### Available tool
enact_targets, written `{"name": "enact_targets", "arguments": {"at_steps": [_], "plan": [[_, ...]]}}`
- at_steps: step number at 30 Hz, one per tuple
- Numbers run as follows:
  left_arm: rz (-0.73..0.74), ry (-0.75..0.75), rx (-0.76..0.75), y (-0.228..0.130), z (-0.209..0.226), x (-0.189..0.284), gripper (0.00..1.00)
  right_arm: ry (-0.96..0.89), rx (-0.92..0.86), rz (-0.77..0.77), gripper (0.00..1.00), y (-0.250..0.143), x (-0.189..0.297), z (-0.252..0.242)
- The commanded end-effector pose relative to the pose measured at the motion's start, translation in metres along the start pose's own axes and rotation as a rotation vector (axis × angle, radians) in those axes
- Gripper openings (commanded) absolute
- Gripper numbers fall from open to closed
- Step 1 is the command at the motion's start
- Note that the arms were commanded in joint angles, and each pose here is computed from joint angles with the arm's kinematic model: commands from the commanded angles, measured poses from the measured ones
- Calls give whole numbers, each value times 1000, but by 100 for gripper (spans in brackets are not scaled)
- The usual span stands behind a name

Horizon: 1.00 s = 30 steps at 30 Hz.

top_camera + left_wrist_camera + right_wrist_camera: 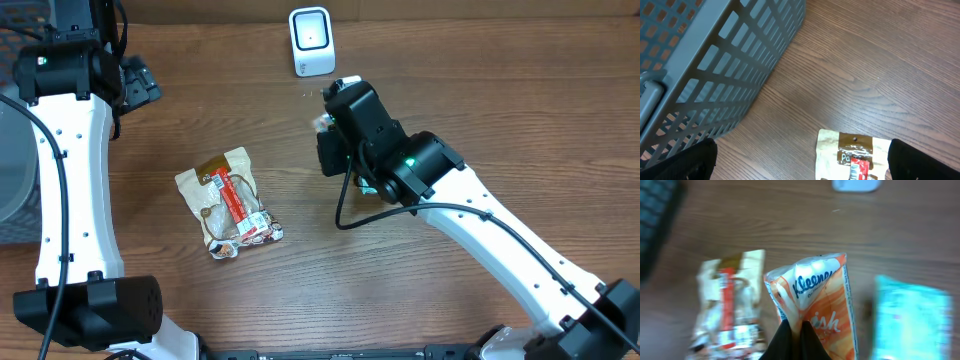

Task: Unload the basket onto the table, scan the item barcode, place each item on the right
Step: 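Carry the Kleenex pack left with the right gripper beside the snack bag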

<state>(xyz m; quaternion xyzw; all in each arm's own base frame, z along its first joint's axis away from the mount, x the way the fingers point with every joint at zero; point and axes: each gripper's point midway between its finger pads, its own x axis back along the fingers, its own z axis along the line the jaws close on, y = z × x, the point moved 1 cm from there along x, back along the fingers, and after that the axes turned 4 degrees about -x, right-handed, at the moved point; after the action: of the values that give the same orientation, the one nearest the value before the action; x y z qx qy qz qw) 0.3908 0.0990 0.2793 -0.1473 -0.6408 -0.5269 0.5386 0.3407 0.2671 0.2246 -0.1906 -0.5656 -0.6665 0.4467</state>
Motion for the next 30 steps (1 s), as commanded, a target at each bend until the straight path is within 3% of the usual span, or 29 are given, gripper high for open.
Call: {"name": "enact_targets", "arguments": {"at_steps": [1, 12, 30], "plan": [[-37, -13, 4, 6, 4, 15, 100, 107, -119, 89, 4, -8, -15, 16], [-37, -13, 4, 6, 4, 15, 100, 357, -197, 408, 4, -52, -75, 27], [-37, -13, 4, 6, 4, 15, 100, 523, -236, 520, 4, -79, -140, 36]]}}
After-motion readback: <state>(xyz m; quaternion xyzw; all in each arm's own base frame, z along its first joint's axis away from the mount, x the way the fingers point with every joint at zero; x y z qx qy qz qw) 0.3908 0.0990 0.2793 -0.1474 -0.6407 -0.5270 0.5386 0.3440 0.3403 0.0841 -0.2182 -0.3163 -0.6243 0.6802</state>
